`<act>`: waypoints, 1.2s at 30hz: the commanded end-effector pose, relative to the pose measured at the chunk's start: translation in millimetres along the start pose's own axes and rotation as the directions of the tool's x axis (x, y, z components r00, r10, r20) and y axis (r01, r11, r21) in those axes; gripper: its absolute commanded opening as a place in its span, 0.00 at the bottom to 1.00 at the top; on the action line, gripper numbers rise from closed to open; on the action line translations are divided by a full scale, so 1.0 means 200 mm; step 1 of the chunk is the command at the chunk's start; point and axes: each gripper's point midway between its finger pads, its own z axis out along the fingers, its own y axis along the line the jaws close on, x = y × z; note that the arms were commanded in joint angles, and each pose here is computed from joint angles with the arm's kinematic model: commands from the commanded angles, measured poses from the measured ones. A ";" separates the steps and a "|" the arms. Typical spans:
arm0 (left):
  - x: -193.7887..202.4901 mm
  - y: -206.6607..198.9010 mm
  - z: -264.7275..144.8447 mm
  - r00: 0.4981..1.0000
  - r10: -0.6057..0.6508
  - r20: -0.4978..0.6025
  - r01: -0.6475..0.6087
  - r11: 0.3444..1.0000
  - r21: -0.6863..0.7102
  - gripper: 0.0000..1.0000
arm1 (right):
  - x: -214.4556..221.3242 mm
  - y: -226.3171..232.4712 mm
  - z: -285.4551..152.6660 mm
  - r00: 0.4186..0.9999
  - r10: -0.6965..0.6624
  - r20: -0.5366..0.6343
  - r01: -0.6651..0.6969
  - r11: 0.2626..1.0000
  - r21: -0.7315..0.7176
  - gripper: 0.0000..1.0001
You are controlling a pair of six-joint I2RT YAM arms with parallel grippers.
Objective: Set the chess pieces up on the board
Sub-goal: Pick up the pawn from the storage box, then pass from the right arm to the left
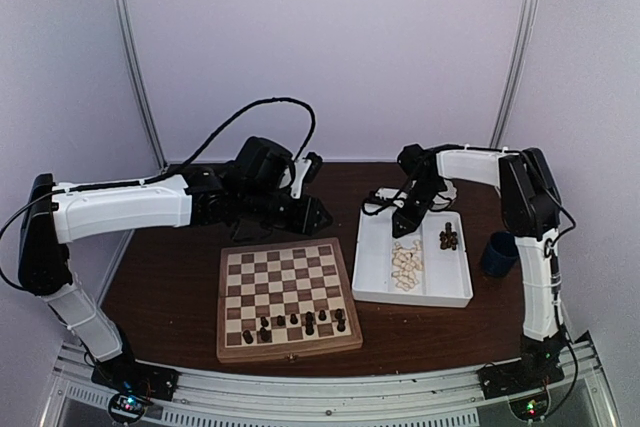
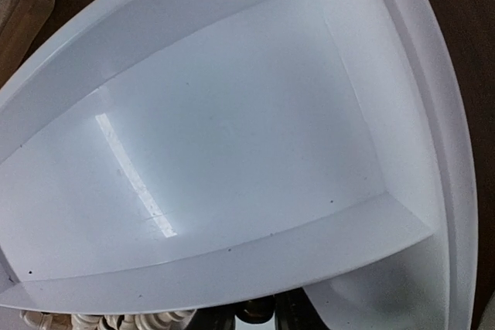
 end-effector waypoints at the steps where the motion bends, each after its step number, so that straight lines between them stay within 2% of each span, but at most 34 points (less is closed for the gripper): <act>1: -0.08 -0.03 0.00 0.999 -0.007 0.047 0.006 1.000 0.021 0.29 | 0.07 0.00 -0.04 1.000 -0.005 -0.029 0.007 0.998 0.059 0.19; 6: -0.10 -0.02 0.02 0.999 -0.022 0.049 0.020 0.999 0.037 0.30 | 0.09 0.05 -0.24 0.999 -0.020 0.037 0.017 0.995 0.097 0.17; 12: -0.15 -0.06 0.06 0.997 -0.046 0.068 0.040 0.995 0.093 0.30 | 0.02 0.26 -0.50 0.979 -0.039 0.201 0.041 0.999 -0.010 0.17; 15: -0.17 -0.09 0.09 0.994 -0.087 0.067 0.075 0.984 0.160 0.32 | -0.04 0.40 -0.65 0.946 -0.044 0.321 0.076 0.993 -0.090 0.17; 20: -0.23 -0.16 0.09 0.982 -0.171 0.076 0.139 0.939 0.315 0.35 | -0.13 0.65 -0.85 0.865 -0.099 0.491 0.210 0.962 -0.176 0.18; 26: -0.26 -0.30 0.09 0.973 -0.229 0.003 0.199 0.854 0.480 0.38 | -0.18 0.84 -0.92 0.834 -0.197 0.515 0.329 0.927 -0.178 0.19; 30: -0.27 -0.36 0.12 0.960 -0.271 -0.068 0.263 0.796 0.545 0.36 | -0.20 0.88 -0.92 0.824 -0.249 0.508 0.366 0.920 -0.143 0.19; 36: -0.26 -0.39 0.16 0.952 -0.282 -0.122 0.300 0.770 0.563 0.30 | -0.21 0.92 -0.94 0.817 -0.288 0.501 0.392 0.913 -0.115 0.19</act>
